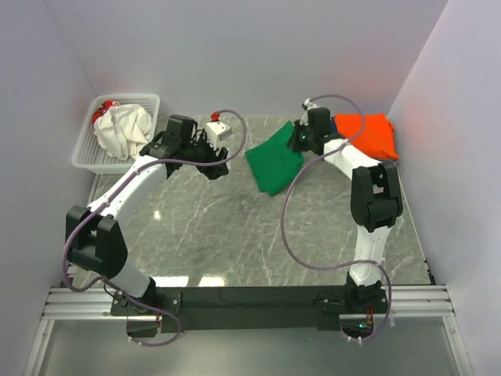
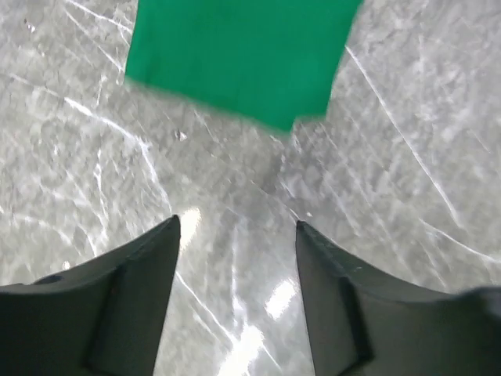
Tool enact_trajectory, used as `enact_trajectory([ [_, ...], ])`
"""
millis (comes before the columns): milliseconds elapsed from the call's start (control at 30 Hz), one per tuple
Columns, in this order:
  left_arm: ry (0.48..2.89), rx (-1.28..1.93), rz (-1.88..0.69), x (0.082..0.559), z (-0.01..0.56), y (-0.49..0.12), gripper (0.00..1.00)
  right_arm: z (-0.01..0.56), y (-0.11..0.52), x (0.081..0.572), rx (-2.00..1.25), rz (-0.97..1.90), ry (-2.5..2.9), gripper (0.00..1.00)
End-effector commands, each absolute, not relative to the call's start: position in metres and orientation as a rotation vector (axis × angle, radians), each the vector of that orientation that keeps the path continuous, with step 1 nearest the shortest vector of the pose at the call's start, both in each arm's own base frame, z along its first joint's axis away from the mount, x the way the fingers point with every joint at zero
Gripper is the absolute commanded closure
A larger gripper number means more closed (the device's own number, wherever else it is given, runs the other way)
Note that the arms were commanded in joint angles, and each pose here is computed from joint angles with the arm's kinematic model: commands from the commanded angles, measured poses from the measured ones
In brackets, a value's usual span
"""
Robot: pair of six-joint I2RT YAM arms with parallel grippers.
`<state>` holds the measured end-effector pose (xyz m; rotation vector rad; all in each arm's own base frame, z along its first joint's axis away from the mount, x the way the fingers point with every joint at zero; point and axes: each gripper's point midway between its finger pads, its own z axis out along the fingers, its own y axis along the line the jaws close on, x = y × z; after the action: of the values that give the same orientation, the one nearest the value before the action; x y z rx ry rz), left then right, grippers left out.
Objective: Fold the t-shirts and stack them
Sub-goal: Neatly place the folded tshirt to the corner
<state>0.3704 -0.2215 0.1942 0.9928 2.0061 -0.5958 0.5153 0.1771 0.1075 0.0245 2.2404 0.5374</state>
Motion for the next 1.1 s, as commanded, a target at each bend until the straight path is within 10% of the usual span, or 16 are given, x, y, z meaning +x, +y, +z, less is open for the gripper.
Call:
enact_trajectory([
  [0, 2.026, 0.981, -0.662, 0.347, 0.213, -0.216, 0.32, 0.122, 0.121, 0.536, -0.135, 0.307, 2.256, 1.00],
  [1067, 2.146, 0.882, -0.683, 0.333, 0.187, -0.204, 0.26, 0.263, -0.038, 0.604, -0.158, -0.038, 1.996, 1.00],
])
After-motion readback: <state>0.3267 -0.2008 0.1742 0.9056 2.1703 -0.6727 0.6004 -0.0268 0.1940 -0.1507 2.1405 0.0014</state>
